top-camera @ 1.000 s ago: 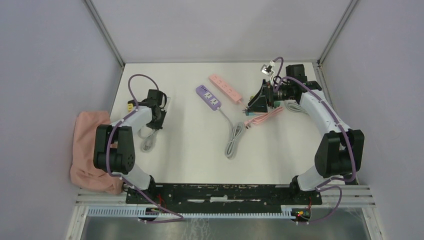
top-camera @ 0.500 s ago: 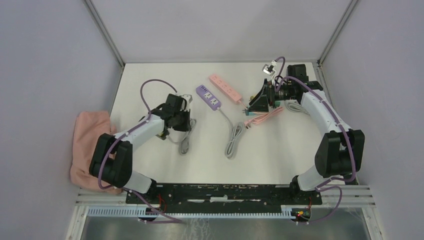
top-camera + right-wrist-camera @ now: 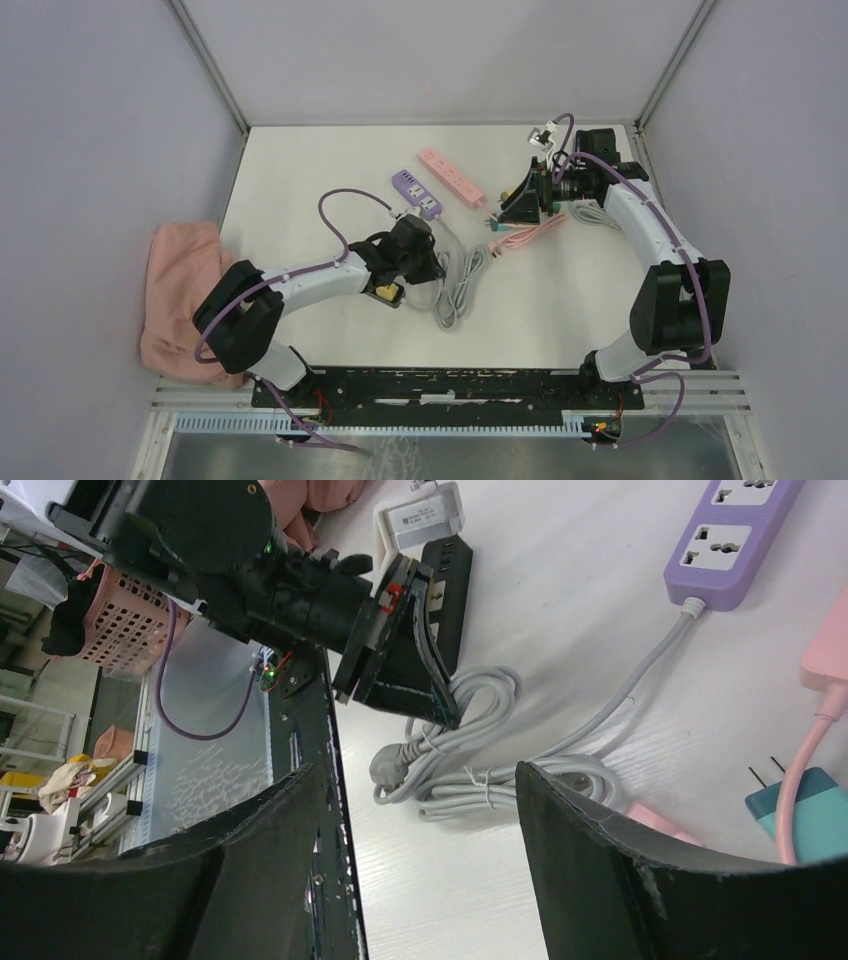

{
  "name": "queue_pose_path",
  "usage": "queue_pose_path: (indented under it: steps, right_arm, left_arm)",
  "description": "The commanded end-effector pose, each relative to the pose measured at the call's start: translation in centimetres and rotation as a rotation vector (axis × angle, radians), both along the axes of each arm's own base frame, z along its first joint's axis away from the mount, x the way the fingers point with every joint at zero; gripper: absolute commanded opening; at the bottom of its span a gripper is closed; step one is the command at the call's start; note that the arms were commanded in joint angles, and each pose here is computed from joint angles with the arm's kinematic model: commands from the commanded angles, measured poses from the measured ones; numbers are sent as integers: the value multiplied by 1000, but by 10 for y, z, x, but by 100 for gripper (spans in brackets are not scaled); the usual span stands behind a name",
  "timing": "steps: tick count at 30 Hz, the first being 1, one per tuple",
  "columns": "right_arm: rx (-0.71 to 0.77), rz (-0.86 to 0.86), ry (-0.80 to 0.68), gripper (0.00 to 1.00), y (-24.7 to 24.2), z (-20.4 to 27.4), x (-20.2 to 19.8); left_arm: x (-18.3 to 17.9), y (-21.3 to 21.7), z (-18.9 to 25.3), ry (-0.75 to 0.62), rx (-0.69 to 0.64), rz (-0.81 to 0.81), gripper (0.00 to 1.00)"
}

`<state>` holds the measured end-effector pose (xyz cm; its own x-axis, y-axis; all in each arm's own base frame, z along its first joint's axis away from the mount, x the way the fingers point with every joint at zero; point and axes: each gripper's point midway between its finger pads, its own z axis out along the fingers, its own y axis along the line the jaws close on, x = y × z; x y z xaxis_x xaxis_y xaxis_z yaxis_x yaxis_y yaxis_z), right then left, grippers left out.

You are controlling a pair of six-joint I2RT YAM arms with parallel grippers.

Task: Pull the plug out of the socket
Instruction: Move the socket to the center of the board.

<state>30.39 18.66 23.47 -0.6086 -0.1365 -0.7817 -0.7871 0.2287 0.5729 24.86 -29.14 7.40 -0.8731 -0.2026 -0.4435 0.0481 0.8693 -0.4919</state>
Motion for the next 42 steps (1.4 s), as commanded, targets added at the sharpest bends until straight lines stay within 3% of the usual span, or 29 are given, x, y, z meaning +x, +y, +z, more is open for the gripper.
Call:
queue_pose_path:
  steps: [1,6,13,17,24,32,42]
  right_arm:
    - [25,15,-51,76,-3,9,0]
    - [12,-5,-52,76,-10,6,4]
    - [-4,-21,-46,76,-18,3,7]
    - [-19,-24,-59,76,-21,1,7]
    - [-38,-15,-92,76,-24,-1,6]
    - [-43,29,-140,77,-24,-4,-4]
    - [-18,104,-236,77,-23,-7,-21]
  left_arm:
    - [14,-68,45,-20,-277,41,8]
    - [1,-105,46,18,-344,-50,20]
    - [-20,-139,69,-36,-516,-243,64]
    - [-31,-138,88,-141,-567,-362,77]
    - [-52,-121,110,-343,-526,-573,81]
    - [-63,-102,129,-535,-475,-699,84]
    - [-36,-58,127,-770,-212,-639,84]
